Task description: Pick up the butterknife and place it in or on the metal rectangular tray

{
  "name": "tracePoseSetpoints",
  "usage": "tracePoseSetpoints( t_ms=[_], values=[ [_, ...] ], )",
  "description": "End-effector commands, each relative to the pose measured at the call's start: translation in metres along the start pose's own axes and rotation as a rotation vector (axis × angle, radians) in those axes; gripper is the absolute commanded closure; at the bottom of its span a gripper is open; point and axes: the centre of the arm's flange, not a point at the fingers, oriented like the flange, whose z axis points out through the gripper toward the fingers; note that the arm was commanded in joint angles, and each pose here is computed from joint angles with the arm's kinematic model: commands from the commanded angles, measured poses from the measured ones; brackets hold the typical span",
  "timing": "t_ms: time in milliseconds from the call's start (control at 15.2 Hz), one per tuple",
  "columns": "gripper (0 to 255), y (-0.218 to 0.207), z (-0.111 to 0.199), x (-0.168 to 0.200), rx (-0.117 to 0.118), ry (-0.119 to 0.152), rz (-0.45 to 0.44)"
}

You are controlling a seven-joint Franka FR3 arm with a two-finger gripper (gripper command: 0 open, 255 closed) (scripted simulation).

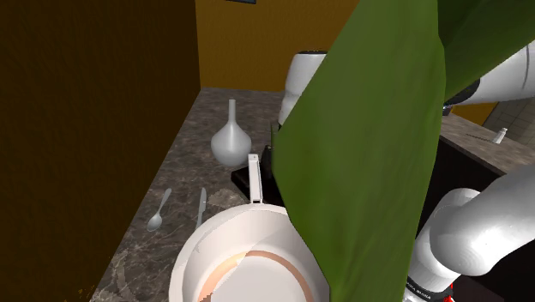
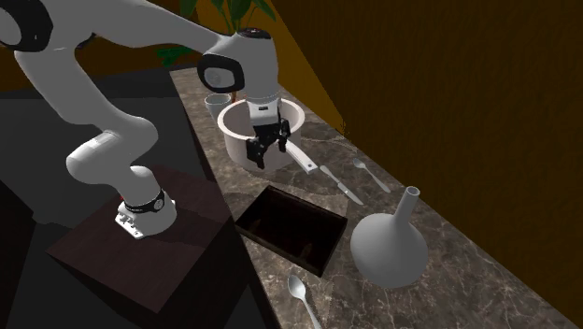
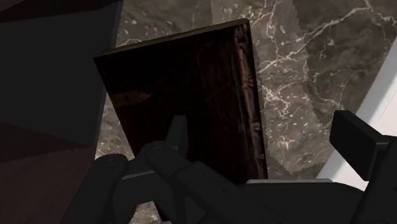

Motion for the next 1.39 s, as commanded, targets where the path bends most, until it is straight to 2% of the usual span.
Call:
tracePoseSetpoints(
  t_ms=[0,1320],
  values=[
    [0,-0.016,0.017,0.007,0.013,-0.001,0.033],
    [0,-0.183,0.159,0.120,0.118,-0.017,0.336]
  ],
)
